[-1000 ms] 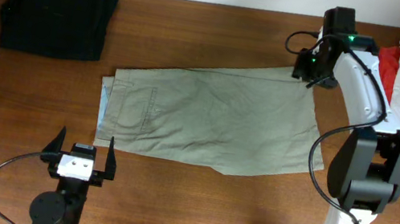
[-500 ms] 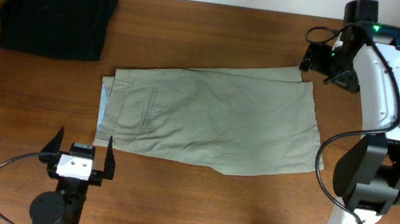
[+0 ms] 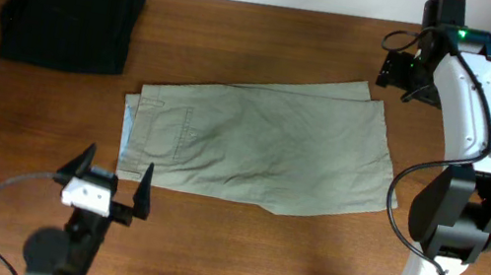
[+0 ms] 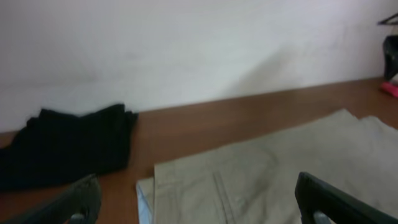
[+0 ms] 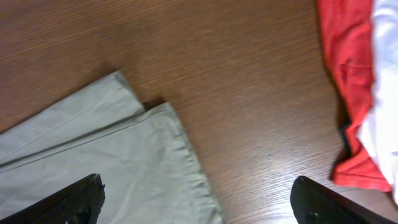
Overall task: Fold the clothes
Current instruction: 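Reach the left gripper to the trousers' left waistband edge and grasp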
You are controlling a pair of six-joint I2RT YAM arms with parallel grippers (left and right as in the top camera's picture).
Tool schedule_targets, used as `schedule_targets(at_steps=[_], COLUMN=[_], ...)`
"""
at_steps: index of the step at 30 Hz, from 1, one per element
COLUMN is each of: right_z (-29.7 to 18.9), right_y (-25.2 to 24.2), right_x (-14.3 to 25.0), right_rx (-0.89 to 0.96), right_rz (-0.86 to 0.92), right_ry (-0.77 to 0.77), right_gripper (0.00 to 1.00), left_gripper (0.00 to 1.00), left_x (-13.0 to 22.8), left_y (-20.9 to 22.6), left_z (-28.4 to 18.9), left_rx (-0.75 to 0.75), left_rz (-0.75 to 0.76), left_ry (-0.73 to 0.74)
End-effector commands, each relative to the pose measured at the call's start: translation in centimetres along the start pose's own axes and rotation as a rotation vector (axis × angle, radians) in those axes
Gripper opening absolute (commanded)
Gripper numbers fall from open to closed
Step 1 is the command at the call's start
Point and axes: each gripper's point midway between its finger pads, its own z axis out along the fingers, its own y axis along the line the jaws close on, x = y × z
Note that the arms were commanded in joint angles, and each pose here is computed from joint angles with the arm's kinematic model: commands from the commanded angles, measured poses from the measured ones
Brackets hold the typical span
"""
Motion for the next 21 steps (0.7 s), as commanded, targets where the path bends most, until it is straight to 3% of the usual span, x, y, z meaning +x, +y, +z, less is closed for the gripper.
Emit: schedule_targets(at_steps=[1,3,9,16,21], right_z=[-2.2,-2.2,-2.2,-2.2,-2.2], right_y=[-1.1,-1.1,-1.1,-1.1,-1.1], right_x=[-1.3,-1.3,-1.3,-1.3,-1.3], right_rx=[0.055,0.055,0.055,0.055,0.055], right_rz=[0.009,0.008,0.009,0.009,0.009], right_ry=[-0.072,-0.072,-0.072,-0.072,-0.072], right_gripper=[0.99,0.99,0.99,0.99,0.99], left_gripper=[0.99,0.99,0.99,0.99,0.99], left_x=[-2.8,-3.4,-3.0,2.0,7.3], left_y=[0.3,0.3,1.2,2.1,5.9], left_z=[2.1,4.2,9.5,13.1,13.3], left_rx=[0.030,0.067,0.093,0.233,0.154], left_rz=[-0.049,-0.044,-0.100,-0.363,-0.480], left_ry=[0.164,0.307,0.526,0.765,0.880])
